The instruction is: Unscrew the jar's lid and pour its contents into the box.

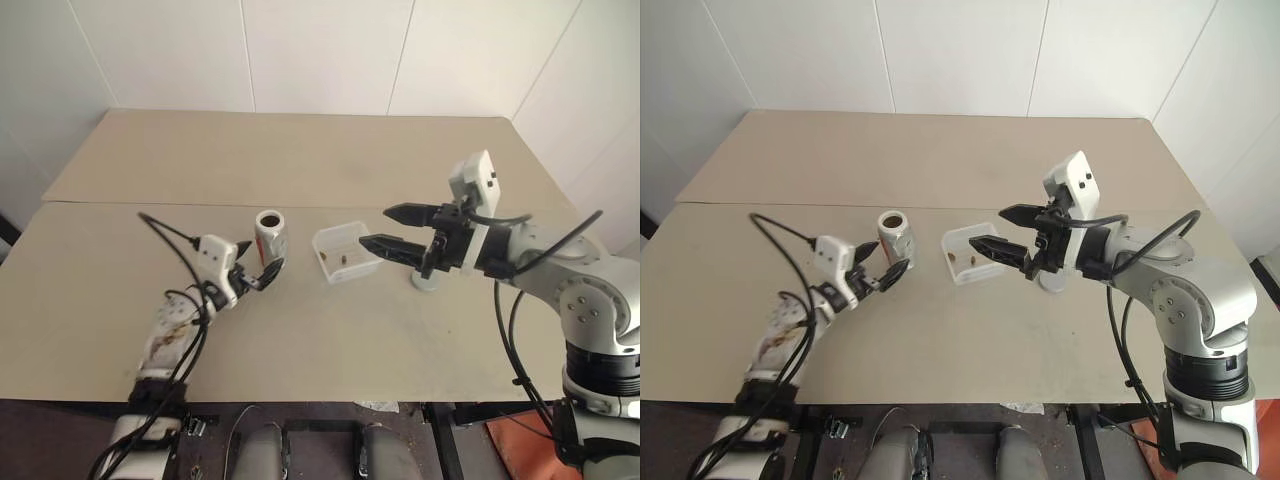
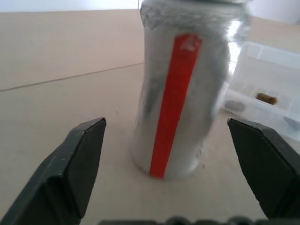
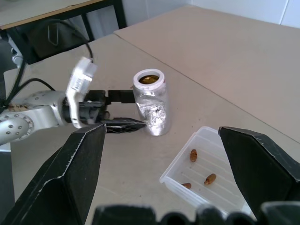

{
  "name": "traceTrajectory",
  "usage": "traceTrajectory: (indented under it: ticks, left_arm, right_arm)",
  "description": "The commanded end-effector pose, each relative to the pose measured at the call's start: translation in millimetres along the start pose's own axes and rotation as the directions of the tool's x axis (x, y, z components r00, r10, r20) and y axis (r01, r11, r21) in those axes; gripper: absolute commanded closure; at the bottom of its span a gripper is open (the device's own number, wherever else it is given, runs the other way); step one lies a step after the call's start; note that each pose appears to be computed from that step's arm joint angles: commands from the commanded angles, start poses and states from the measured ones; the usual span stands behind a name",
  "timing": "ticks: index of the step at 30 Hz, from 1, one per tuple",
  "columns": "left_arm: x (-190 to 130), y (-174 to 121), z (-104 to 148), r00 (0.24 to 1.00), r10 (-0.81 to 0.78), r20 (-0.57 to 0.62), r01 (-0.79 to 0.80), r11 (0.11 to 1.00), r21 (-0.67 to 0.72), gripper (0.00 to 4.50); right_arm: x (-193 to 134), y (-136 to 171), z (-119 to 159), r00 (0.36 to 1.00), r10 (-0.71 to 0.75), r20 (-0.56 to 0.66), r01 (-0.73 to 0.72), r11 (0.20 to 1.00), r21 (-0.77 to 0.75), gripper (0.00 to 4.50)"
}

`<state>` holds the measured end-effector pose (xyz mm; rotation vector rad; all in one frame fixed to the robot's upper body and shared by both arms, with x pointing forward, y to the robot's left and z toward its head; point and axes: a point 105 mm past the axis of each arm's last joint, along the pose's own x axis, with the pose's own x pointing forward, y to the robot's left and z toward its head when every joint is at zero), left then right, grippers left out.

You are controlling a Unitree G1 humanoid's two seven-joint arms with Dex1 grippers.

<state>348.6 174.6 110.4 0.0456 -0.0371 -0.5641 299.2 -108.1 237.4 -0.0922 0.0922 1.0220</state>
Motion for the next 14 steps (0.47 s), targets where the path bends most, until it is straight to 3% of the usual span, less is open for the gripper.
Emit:
traceTrajectory:
  ticks: [1, 8, 11, 14]
  left_arm:
    - [-42.9, 6.0, 32.4, 0.997, -0.062, 0.049, 0.059, 0.996, 0.065, 0.02]
    - [-129.4, -3.5, 79.2, 0.927, -0.359, -0.105, 0.373, 0.912, 0.171, 0.02]
    - [-140.3, 0.3, 86.7, 0.922, -0.365, -0.13, 0.384, 0.905, 0.181, 0.02]
    - [-134.3, -5.2, 87.4, 0.923, -0.371, -0.105, 0.385, 0.905, 0.181, 0.02]
  right_arm:
    - [-13.6, -2.1, 1.6, 1.0, 0.006, 0.014, -0.005, 0.998, -0.062, 0.0]
    - [-60.3, -24.7, -48.4, 0.995, -0.045, -0.083, 0.025, 0.973, -0.231, 0.0]
    - [-73.1, -25.5, -68.4, 0.99, -0.046, -0.136, 0.013, 0.973, -0.232, 0.0]
    - [-78.2, -22.8, -69.2, 0.988, -0.039, -0.146, 0.005, 0.975, -0.223, 0.0]
